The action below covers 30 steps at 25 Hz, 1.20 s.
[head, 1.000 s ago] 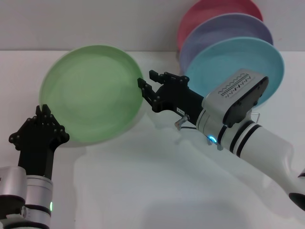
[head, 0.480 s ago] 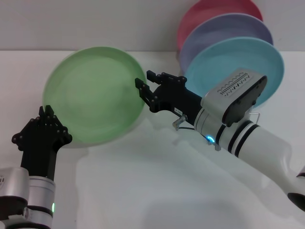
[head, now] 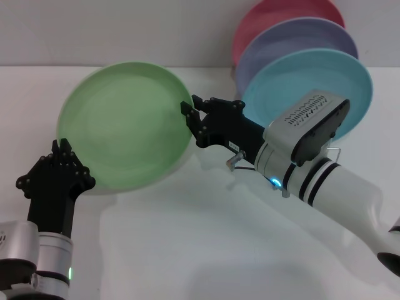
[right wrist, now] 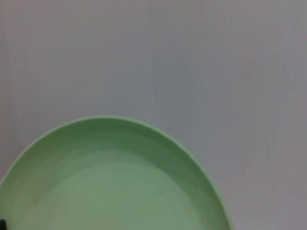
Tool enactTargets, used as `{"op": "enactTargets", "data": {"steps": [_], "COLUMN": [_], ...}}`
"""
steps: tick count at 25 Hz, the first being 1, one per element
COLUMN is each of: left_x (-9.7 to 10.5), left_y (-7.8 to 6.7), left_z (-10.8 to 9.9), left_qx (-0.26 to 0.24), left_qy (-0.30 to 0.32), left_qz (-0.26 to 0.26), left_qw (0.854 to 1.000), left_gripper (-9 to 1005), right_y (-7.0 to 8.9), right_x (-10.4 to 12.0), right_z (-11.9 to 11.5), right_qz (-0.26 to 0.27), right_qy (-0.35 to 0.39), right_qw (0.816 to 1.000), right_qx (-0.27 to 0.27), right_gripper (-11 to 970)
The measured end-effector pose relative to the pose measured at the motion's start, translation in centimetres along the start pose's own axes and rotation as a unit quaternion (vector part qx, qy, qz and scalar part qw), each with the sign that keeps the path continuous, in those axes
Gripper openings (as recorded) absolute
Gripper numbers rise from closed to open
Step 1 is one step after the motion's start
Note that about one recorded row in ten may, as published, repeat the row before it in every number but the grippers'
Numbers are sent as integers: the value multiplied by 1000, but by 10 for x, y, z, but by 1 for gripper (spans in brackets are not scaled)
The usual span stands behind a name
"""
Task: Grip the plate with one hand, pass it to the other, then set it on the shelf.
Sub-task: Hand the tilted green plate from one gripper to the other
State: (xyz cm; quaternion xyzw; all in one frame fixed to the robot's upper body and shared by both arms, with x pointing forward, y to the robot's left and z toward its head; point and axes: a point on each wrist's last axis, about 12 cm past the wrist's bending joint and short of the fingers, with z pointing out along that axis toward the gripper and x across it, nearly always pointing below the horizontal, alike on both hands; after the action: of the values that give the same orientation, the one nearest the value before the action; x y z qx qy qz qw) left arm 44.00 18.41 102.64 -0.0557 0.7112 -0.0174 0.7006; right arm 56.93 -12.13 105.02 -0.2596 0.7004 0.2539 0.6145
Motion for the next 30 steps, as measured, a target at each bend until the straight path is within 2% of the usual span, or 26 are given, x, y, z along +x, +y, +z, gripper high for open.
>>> {"op": "enactTargets", "data": {"steps": [2, 7, 26, 30], "left_x": [0, 0, 0, 0], "left_y": [0, 0, -1, -1], "left_z": [0, 0, 0, 1], "left_qx": [0, -1, 4, 5], "left_qy": [0, 1, 0, 0], "left_qz": [0, 0, 1, 1], "left_qw": [1000, 1000, 1000, 1000], "left_gripper": [34, 34, 34, 34], "right_y": [0, -2, -2, -3], "right_x": [0, 0, -1, -1], "right_z": [0, 0, 1, 1], "right_qz": [0, 0, -5, -6], "right_qy": [0, 0, 0, 0], "right_qw": [1000, 1000, 1000, 1000], "right_qx": [0, 3, 2, 3], "right_gripper": [292, 183, 186, 144]}}
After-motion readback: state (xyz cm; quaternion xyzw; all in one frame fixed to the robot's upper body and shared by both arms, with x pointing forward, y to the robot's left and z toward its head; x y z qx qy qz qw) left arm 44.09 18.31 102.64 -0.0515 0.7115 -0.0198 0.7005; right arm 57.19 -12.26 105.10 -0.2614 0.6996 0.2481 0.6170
